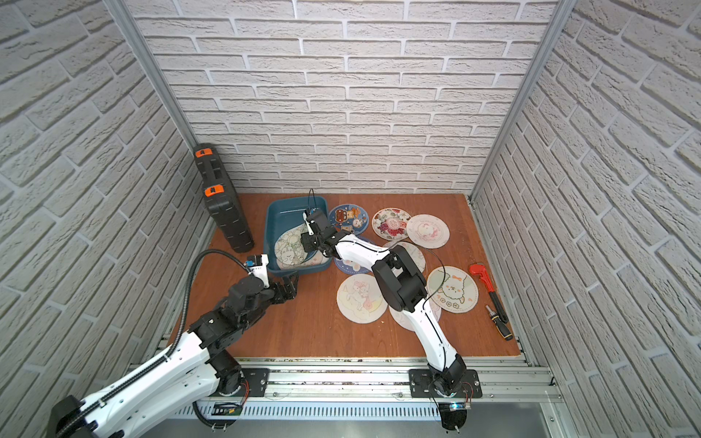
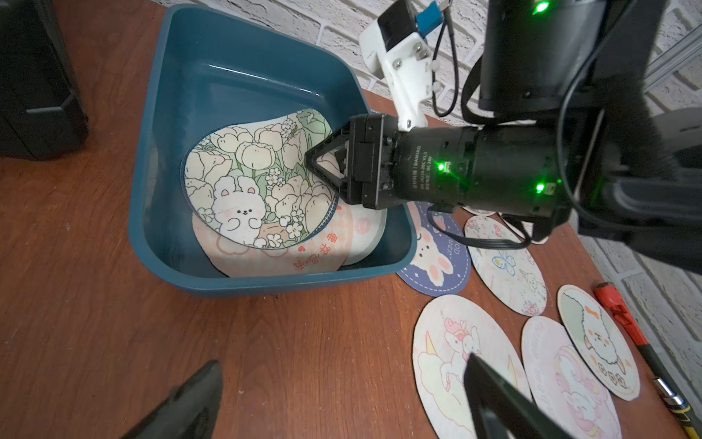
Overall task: Put the coasters into the storage box
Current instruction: Place the coaster in the storage box, then pick up the coaster from the center of the board.
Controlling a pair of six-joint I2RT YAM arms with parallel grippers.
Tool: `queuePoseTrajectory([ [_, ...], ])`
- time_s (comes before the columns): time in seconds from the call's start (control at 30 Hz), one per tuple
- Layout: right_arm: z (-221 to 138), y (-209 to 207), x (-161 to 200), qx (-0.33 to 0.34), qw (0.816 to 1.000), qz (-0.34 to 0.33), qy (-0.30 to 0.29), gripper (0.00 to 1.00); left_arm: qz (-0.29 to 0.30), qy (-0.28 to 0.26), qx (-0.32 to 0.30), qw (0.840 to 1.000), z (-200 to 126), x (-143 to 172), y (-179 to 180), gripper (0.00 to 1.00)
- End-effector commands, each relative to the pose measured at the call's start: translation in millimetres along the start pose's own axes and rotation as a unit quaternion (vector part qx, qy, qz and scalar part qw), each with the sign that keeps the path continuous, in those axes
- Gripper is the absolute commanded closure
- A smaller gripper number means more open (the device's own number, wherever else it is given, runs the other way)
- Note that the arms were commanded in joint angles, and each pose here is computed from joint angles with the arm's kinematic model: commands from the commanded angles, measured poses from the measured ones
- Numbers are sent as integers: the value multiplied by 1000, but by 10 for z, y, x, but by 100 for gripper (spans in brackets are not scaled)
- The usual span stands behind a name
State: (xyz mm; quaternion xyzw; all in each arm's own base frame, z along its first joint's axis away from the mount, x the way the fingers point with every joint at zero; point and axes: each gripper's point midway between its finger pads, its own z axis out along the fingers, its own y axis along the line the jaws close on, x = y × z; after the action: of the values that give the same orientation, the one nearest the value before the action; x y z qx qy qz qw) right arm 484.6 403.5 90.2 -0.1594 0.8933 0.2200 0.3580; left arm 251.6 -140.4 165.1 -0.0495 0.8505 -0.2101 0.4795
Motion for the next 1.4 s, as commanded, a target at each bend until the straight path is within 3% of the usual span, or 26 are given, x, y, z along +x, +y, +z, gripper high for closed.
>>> queuePoseTrajectory([
  [0.0,-461,114,-421,-2,998,-19,-52,53,-8,-15,14,1000,10,-60,-45,2],
  [0.33,-1186,-122,-302,60,997,-14,-42,52,11,14,1,1000,73,18,-37,2],
  [0.63,-1700,-524,441,113,992,15,48,52,23,44,22,999,184,167,-197,2],
  [0.97,-2058,-916,1285,132,981,77,120,53,85,137,68,985,450,627,-705,2],
  [1.37,-2257,-1359,1806,132,964,154,169,53,135,209,73,966,786,1075,-967,2],
])
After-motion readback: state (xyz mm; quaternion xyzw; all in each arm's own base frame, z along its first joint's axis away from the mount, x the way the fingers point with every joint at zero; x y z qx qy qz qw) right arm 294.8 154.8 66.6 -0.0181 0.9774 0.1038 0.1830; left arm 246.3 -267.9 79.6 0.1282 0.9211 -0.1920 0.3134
